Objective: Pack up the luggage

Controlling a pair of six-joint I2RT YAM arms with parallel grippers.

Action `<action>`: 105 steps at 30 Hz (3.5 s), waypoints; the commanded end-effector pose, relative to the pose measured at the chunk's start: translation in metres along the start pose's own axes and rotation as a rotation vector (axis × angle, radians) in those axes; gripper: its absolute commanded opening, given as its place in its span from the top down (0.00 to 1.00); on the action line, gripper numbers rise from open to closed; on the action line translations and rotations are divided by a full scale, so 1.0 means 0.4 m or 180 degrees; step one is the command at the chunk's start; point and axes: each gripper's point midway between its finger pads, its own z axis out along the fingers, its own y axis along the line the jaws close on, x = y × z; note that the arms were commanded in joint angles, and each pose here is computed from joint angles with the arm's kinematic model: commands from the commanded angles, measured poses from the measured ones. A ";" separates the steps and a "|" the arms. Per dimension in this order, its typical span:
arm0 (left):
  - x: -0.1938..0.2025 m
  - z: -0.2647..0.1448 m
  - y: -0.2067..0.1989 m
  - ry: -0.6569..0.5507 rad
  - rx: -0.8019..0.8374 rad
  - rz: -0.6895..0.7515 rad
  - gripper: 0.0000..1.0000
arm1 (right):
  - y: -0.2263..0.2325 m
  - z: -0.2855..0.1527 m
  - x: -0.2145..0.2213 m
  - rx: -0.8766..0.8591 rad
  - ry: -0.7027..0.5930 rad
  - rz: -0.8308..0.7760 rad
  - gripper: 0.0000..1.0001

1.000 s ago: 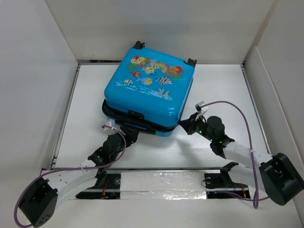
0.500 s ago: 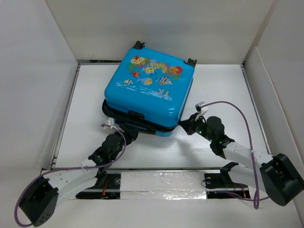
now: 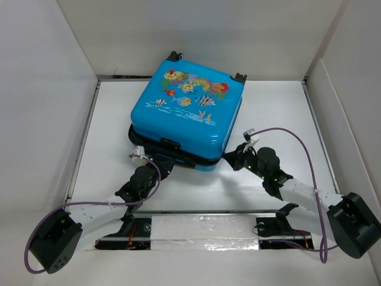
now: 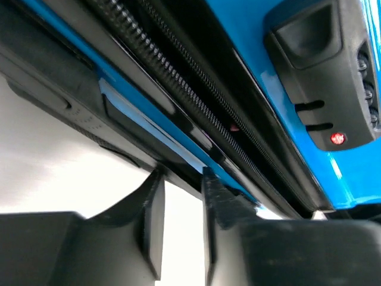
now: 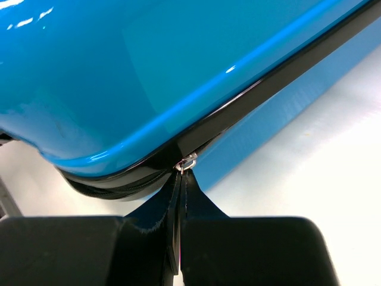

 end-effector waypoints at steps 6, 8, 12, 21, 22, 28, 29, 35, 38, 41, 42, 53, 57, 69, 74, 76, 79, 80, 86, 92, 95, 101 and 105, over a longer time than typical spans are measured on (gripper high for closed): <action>-0.019 0.036 -0.133 -0.0079 0.0560 -0.0054 1.00 | 0.154 -0.019 0.036 -0.0345 0.0216 0.0104 1.00; -0.023 0.041 -0.137 -0.0109 0.0564 -0.0062 1.00 | 0.167 -0.032 0.068 -0.0321 0.0397 0.0121 1.00; -0.037 0.048 -0.151 -0.0182 0.0579 -0.0063 1.00 | 0.201 -0.066 0.108 -0.0244 0.0603 0.0145 1.00; 0.038 0.047 -0.194 0.0055 0.0764 -0.0075 1.00 | 0.408 0.025 0.091 -0.0404 0.0529 0.0338 1.00; 0.058 0.038 -0.211 0.0115 0.0828 -0.0039 1.00 | 0.434 0.049 0.053 -0.0302 0.0392 0.0373 1.00; 0.069 0.023 -0.226 0.0152 0.0900 0.0005 1.00 | 0.488 0.127 0.029 -0.0106 0.0161 0.0416 1.00; 0.071 0.021 -0.227 0.0159 0.0926 0.0004 1.00 | 0.483 0.142 0.010 -0.0090 0.0110 0.0444 1.00; 0.090 0.005 -0.241 0.0267 0.1142 -0.0062 1.00 | 0.484 0.233 -0.044 -0.0273 -0.0004 0.0421 1.00; 0.104 0.000 -0.252 0.0336 0.1273 -0.0026 1.00 | 0.474 0.235 -0.074 -0.0339 -0.0087 0.0402 1.00; 0.119 0.005 -0.264 0.0404 0.1358 0.0085 1.00 | 0.458 0.193 -0.075 -0.0398 -0.0076 0.0350 1.00; 0.134 0.008 -0.264 0.0477 0.1371 0.0125 1.00 | 0.447 0.181 -0.080 -0.0432 -0.0067 0.0338 1.00; 0.238 0.027 -0.366 0.0782 0.1878 -0.0088 1.00 | 0.517 0.096 -0.094 -0.1162 0.0218 0.0211 1.00; 0.223 0.050 -0.354 0.0581 0.1620 0.0033 1.00 | 0.540 0.124 -0.084 -0.1267 0.0244 0.0324 1.00; 0.084 -0.041 -0.203 0.0097 0.0835 0.0773 0.07 | 0.445 0.100 -0.080 -0.0665 0.0193 0.0187 0.41; 0.016 -0.098 -0.152 -0.0026 0.0567 0.1070 0.07 | 0.412 0.075 -0.035 -0.0566 0.0323 0.0228 0.23; -0.064 -0.126 -0.168 -0.0357 0.0509 0.1004 0.24 | 0.414 0.052 -0.044 -0.0599 0.0334 0.0214 0.22; -0.163 -0.158 -0.182 -0.0819 0.0412 0.0884 0.66 | 0.412 0.014 -0.096 -0.0571 0.0193 0.0186 0.36; -0.188 -0.158 -0.191 -0.0943 0.0395 0.0804 0.73 | 0.393 0.005 -0.126 -0.0432 0.0062 0.0165 0.45; -0.330 -0.085 -0.299 -0.1353 0.0287 0.0481 0.99 | 0.237 -0.082 -0.342 0.0313 -0.0634 0.0141 1.00; -0.548 0.038 -0.289 -0.1767 0.0107 -0.0047 0.90 | -0.103 -0.185 -0.527 0.1811 -0.1395 0.0347 1.00; -0.661 0.077 -0.162 -0.1977 -0.0280 -0.0326 0.75 | -0.266 -0.212 -0.537 0.2289 -0.1433 0.0463 1.00; -0.654 0.220 -0.036 -0.1453 -0.0499 -0.0473 0.53 | -0.446 -0.134 -0.441 0.2425 -0.0996 0.0750 1.00; -0.589 0.260 -0.023 -0.1194 -0.0462 -0.0400 0.53 | -0.468 -0.062 -0.374 0.2197 -0.0665 0.0820 1.00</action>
